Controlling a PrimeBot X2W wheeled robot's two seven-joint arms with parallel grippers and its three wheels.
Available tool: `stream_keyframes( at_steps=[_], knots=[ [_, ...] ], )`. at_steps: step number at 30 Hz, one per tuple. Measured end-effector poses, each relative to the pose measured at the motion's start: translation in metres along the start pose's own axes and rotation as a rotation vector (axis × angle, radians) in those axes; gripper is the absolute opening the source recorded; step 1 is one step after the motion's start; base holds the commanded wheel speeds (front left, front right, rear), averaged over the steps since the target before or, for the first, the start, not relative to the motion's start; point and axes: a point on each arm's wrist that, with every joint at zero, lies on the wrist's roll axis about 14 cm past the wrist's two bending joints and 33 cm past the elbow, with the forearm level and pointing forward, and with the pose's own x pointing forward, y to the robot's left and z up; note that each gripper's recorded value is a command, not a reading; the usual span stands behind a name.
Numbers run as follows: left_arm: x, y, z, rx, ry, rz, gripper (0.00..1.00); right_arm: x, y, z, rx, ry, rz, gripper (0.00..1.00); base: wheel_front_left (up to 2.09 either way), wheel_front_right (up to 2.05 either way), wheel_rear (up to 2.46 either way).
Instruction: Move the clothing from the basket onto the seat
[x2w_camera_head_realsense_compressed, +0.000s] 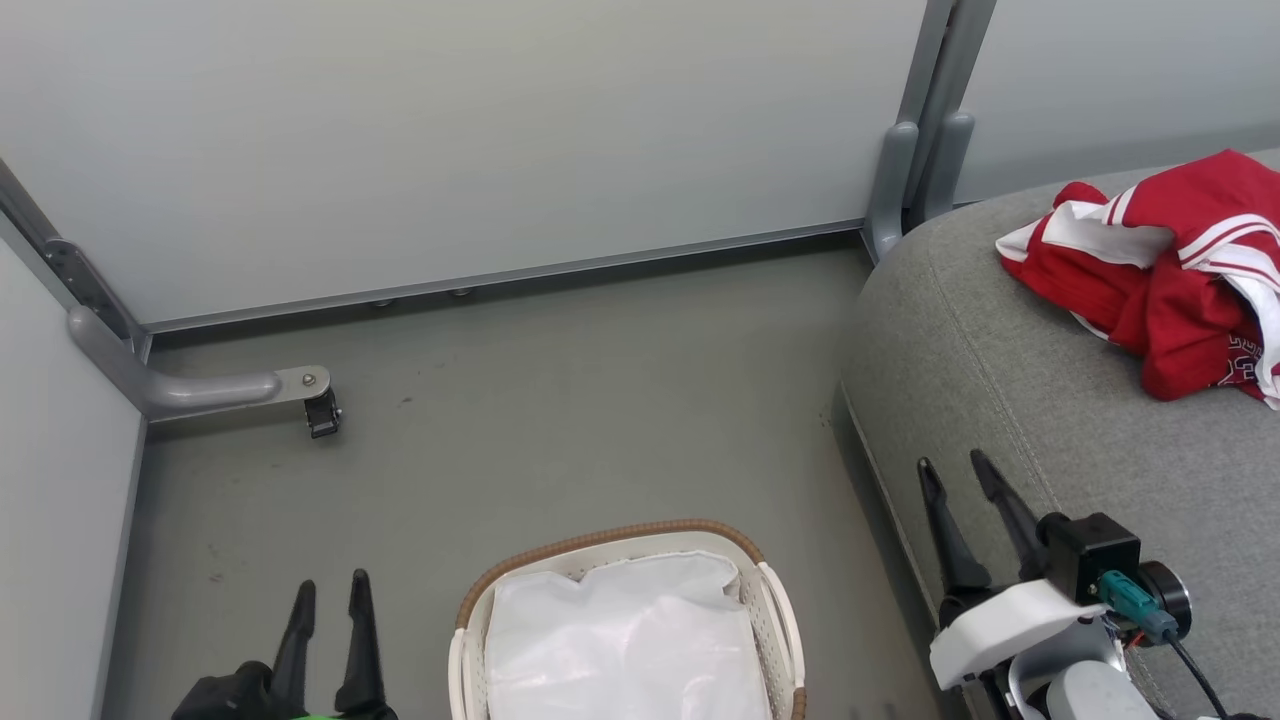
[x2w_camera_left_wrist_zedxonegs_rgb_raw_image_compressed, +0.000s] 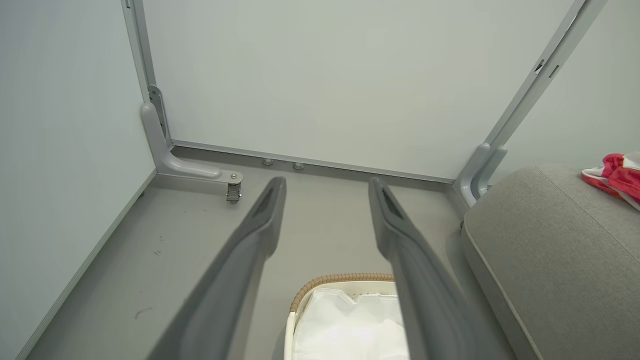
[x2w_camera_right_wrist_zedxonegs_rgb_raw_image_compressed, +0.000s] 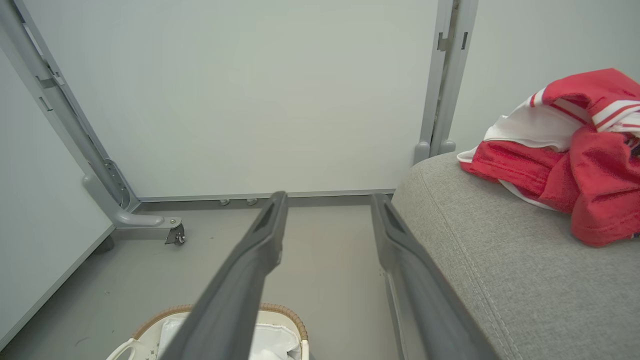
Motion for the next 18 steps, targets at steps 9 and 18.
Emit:
stream_keyframes(
  at_steps=[9, 18],
  knots=[
    [-0.002, 0.007, -0.010, -0.104, 0.046, 0.040, 0.00, -0.008, -0.009, -0.014, 0.125, 0.049, -0.052, 0.00, 0.00, 0.00, 0.00],
    [0.004, 0.012, -0.007, -0.247, 0.049, 0.068, 0.00, -0.009, -0.021, -0.014, 0.287, 0.053, -0.110, 0.00, 0.00, 0.00, 0.00]
  ],
)
